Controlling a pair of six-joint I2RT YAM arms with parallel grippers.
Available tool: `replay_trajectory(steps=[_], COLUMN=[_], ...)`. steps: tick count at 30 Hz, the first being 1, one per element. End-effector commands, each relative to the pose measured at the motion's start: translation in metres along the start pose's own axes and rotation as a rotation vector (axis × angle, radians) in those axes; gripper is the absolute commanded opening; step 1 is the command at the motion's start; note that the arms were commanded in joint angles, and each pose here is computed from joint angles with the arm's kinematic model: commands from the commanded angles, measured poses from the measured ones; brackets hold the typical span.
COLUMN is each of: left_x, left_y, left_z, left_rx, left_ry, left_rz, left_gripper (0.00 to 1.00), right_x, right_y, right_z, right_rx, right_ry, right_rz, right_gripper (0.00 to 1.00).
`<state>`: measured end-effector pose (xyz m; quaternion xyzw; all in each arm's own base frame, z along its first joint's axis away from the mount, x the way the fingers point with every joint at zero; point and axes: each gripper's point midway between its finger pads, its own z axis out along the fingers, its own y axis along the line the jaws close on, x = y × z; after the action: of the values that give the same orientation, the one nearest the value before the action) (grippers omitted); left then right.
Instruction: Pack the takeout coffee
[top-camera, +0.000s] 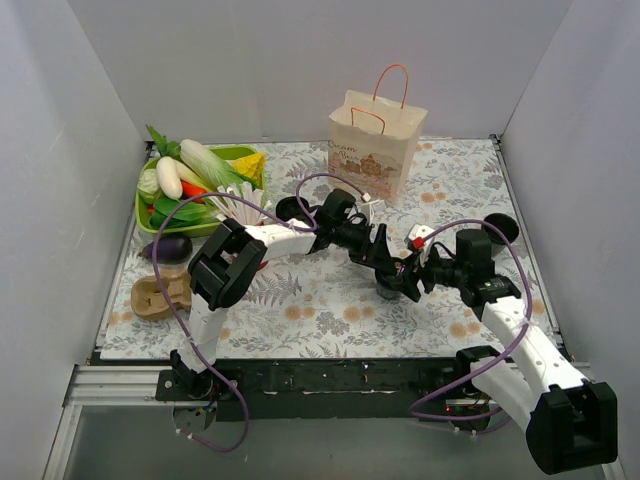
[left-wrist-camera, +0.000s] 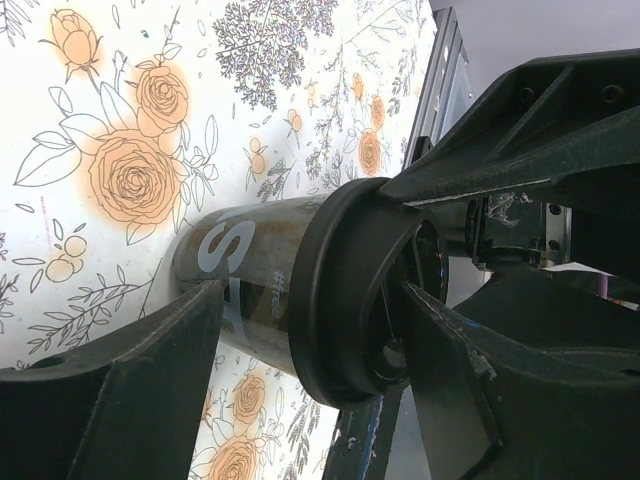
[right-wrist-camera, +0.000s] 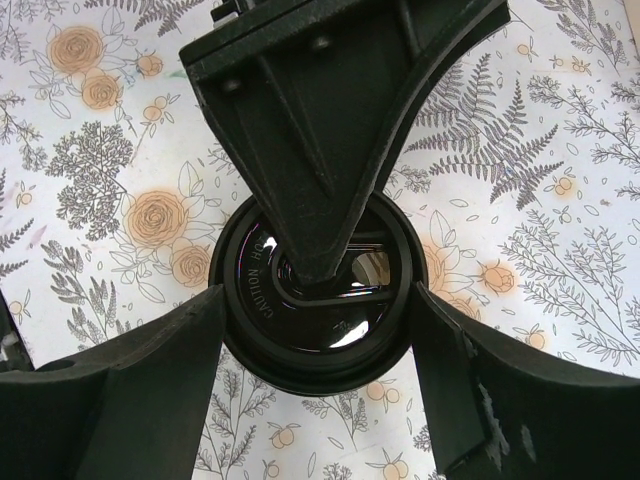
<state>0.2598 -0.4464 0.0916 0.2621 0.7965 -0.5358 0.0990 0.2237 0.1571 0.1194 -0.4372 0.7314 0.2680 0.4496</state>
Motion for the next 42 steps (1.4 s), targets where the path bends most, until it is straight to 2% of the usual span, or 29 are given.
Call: replay_trajectory(steps=[1,6,12,15,16,23,32,42], left_x=[0.04,0.041,0.044,0.044,0.045,0.045,0.044,0.043], left_y=[0.075,0.079,0.08,0.08,0.08,0.081,0.078,0.076], left_z=[0.006,0.006,0.004,0.002,0.002,0.002,0.001,0.0], left_rx=[-0.253,-0.265,-0.272,-0.275,-0.275,-0.276,-0.275,-0.271], left_ry=[0.044,0.042,0.046,0.047,0.049,0.048,0.047,0.043], left_rz=[-0.062,-0.052,-0.042,-0.031,-0.029,-0.029,-0.021,-0.011], left_gripper=[0.67,0.66,0.66,0.66,0.65,0.65,0.65,0.65], right_x=[-0.022,-0.058,-0.091,-0.078,-0.086,-0.034,-0.003,0.025], right_y=[0.019,0.02,-0.013,-0.037,-0.037,-0.042,-0.025,-0.009], right_z=[-0.009,-0.014,-0.017,-0.018,-0.021,-0.025,-0.026,-0.029], right_rx=[-0.077,-0.084,0.071,0.189,0.161,0.028,-0.079,-0.103], right_ry=[-0.045,-0.131,-0.205,-0.138,-0.141,-0.07,0.008,0.074], right_rz=[-0.027,0.082,0.174,0.405,0.463,0.916,1.036,1.049], right_gripper=[0.8,0.81,0.82,0.81,0.81,0.72,0.65,0.59])
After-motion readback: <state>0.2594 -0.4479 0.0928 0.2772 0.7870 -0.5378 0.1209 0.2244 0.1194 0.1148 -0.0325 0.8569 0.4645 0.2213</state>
